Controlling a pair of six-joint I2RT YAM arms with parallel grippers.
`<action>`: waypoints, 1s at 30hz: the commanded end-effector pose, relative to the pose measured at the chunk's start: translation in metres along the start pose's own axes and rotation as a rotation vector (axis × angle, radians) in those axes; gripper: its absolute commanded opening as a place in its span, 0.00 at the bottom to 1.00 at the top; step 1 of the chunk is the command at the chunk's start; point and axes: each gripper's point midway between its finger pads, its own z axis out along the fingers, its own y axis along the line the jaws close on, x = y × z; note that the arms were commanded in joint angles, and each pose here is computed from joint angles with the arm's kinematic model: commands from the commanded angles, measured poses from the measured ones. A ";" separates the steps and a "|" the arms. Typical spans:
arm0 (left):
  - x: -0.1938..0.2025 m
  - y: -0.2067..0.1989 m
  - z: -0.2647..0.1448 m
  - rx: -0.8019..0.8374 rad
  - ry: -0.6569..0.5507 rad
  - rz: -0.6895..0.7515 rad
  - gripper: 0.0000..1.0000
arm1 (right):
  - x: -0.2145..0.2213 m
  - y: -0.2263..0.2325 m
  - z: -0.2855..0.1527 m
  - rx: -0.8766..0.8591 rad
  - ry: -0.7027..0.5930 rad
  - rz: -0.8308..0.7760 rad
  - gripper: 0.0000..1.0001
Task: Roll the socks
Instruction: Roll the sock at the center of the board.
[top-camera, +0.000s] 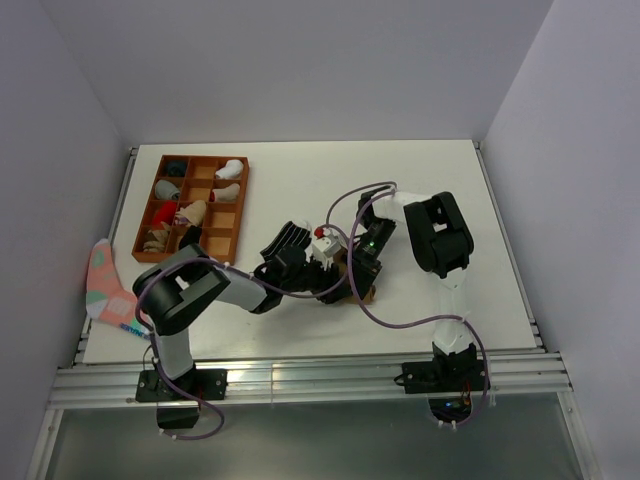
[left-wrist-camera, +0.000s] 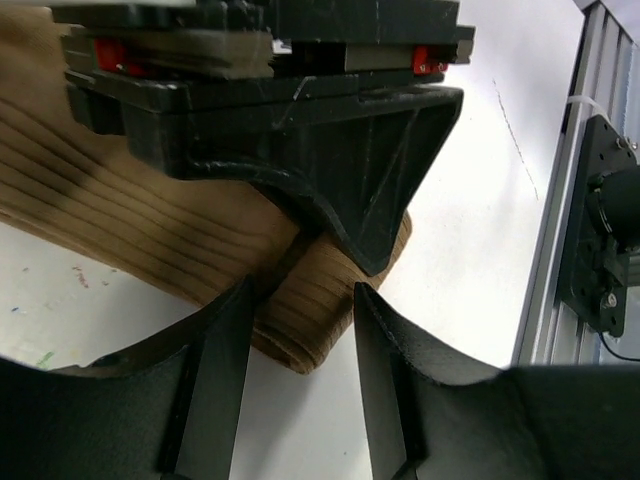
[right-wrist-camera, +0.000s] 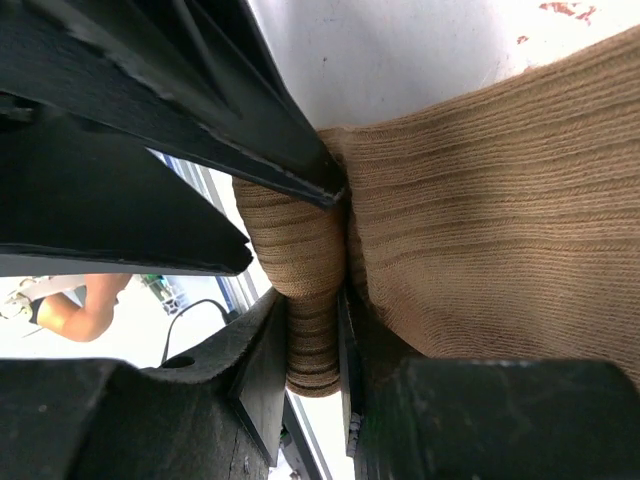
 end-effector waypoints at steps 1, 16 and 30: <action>-0.011 -0.017 0.007 0.095 -0.050 0.019 0.50 | 0.000 -0.007 -0.001 0.010 0.008 -0.001 0.17; 0.016 -0.010 0.018 0.021 0.017 -0.078 0.11 | -0.005 -0.016 -0.001 0.135 -0.075 -0.009 0.34; 0.039 0.007 0.017 -0.112 0.056 -0.174 0.00 | -0.015 0.003 -0.047 0.279 -0.255 -0.050 0.46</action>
